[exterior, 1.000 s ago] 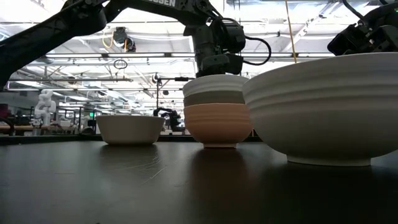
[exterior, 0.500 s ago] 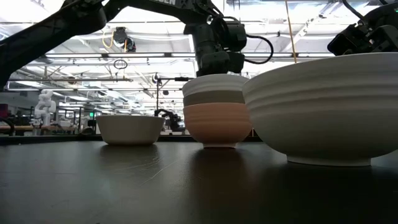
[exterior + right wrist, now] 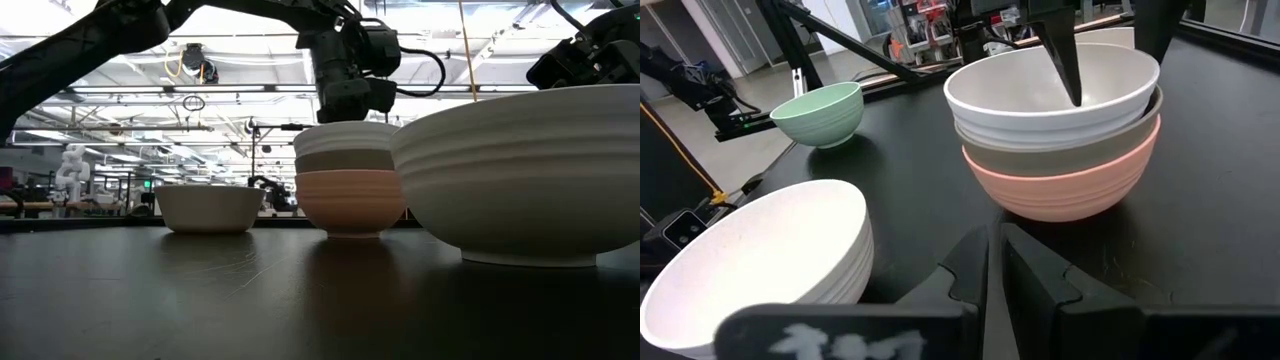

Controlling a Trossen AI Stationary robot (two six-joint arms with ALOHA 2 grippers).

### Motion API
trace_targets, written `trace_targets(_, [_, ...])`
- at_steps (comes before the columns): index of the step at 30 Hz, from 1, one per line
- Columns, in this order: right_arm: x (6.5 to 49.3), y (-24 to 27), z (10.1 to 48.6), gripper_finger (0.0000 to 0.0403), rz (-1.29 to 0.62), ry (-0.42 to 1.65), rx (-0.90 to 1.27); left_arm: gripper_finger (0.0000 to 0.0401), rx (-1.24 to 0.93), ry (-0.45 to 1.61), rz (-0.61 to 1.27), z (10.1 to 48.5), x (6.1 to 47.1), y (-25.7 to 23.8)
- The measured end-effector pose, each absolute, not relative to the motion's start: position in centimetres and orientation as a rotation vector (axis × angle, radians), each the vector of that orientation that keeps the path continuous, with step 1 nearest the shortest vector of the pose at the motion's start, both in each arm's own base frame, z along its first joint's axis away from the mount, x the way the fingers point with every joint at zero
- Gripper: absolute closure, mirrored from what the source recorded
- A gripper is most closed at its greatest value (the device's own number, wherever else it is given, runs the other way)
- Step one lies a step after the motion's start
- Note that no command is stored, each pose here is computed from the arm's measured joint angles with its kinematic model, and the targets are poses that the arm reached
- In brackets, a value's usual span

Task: Nest bowls inside each other
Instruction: Stack the left white bowl on top of the brown bowl

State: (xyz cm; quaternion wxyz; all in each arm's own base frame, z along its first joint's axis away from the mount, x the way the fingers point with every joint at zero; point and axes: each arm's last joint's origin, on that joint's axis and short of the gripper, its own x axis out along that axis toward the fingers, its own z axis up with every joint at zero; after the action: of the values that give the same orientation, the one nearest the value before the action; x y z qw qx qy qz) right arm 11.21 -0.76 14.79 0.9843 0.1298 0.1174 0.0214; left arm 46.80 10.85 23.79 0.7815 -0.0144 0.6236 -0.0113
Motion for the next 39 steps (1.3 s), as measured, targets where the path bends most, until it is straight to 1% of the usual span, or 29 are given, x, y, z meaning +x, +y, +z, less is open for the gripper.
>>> trace_targets(11, [11.2, -0.8, 14.8, 0.0377, 0.044, 0.235, 0.261, 0.0159, -0.016, 1.297, -0.017, 24.5, 46.8, 11.4])
trace_targets(22, [11.2, -0.8, 14.8, 0.0377, 0.043, 0.234, 0.265, 0.016, -0.115, 1.253, -0.103, 24.9, 46.4, 12.7])
trace_targets(33, [11.2, -0.8, 14.8, 0.0377, 0.043, 0.234, 0.265, 0.0162, -0.116, 1.253, -0.115, 24.9, 46.2, 13.1])
trace_targets(36, [11.2, -0.8, 14.8, 0.0377, 0.044, 0.234, 0.265, 0.0189, -0.115, 1.252, -0.115, 24.9, 46.2, 13.2])
trace_targets(39, [11.2, -0.8, 14.8, 0.0377, 0.044, 0.234, 0.265, 0.0243, -0.117, 1.252, -0.114, 25.0, 46.1, 13.3])
